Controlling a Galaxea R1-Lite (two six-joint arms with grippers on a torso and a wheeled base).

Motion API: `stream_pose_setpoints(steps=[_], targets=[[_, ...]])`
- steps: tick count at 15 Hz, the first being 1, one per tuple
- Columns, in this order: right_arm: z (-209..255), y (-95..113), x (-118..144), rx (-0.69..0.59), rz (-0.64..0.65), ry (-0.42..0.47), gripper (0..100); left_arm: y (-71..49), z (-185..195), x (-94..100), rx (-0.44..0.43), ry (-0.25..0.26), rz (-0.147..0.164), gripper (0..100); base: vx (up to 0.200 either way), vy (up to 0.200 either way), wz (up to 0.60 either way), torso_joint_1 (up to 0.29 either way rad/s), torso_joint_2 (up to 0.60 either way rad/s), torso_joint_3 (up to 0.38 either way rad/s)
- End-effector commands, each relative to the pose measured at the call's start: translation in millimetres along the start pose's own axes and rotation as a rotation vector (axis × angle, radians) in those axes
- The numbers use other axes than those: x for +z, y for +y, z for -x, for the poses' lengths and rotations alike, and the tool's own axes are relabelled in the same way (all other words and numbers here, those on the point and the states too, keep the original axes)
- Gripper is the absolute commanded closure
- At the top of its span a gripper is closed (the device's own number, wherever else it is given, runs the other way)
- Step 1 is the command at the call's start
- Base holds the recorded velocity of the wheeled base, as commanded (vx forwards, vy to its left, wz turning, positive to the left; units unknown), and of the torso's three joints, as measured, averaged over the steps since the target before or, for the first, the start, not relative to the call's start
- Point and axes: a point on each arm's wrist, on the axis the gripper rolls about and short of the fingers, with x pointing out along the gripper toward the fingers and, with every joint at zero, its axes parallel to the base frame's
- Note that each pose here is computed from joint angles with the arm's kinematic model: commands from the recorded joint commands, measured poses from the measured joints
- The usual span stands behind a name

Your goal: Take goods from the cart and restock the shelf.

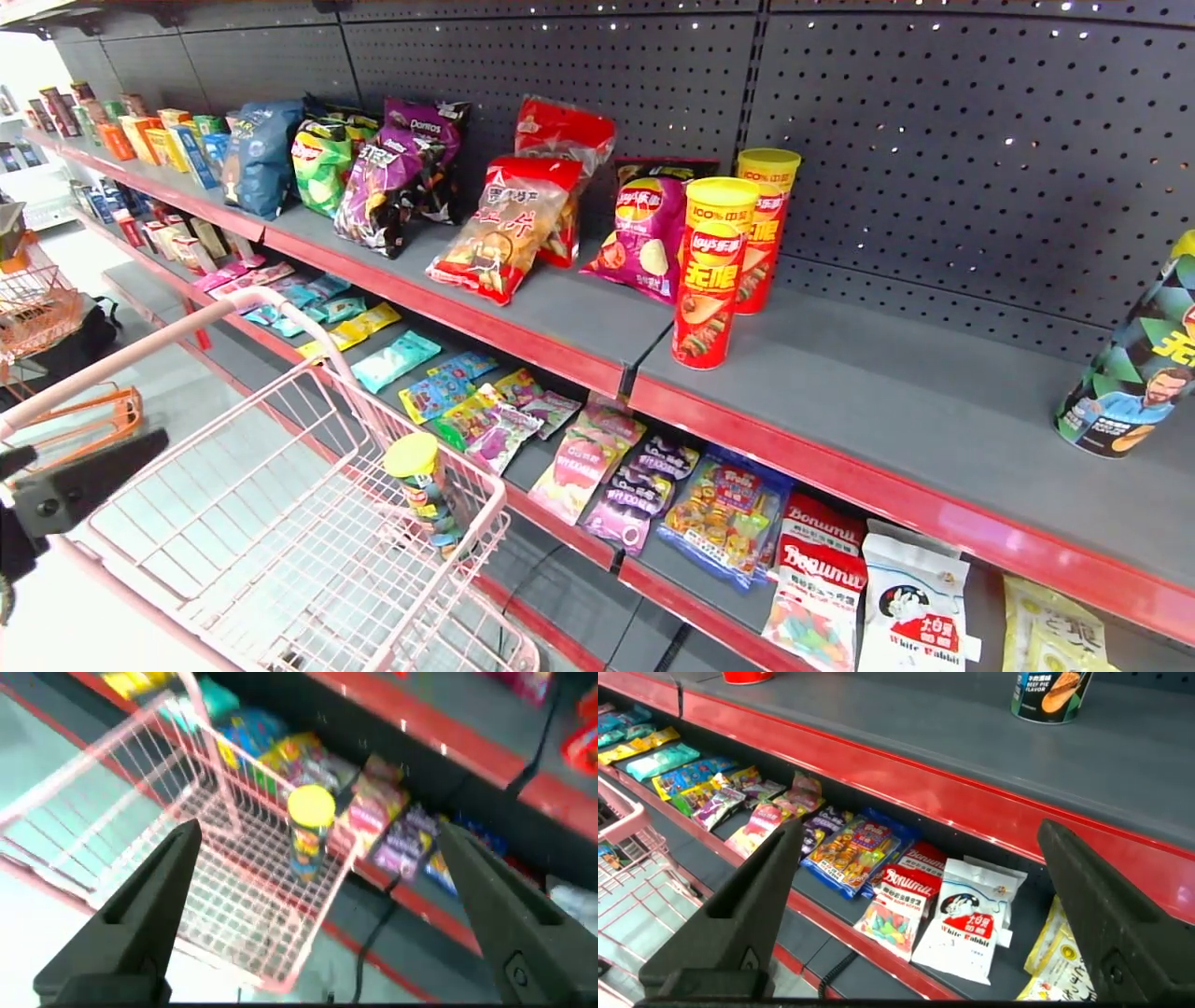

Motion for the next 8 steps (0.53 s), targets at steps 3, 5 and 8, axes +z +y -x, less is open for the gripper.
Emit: stream_pose_setpoints(steps=[3,5,8], targets=[[-0.1,0.0,0.1,0.001,0.000,0.000,0,1.9,-31.1,-8.5,0.011,0.138,-0.008,0,0.000,0.000,0.00,-0.070,0.18,0.106],[-0.1,0.0,0.1,0.001,0.000,0.000,0,2.7,-34.1,-12.3,0.014,0.161,-0.027,0,0.000,0.000,0.00,-0.146,0.38,0.220],[-0.1,0.0,0.1,0.001,-0.002,0.000,0,3.3,-34.6,-14.0,0.018,0.168,-0.027,0,0.000,0.000,0.00,-0.160,0.42,0.251]])
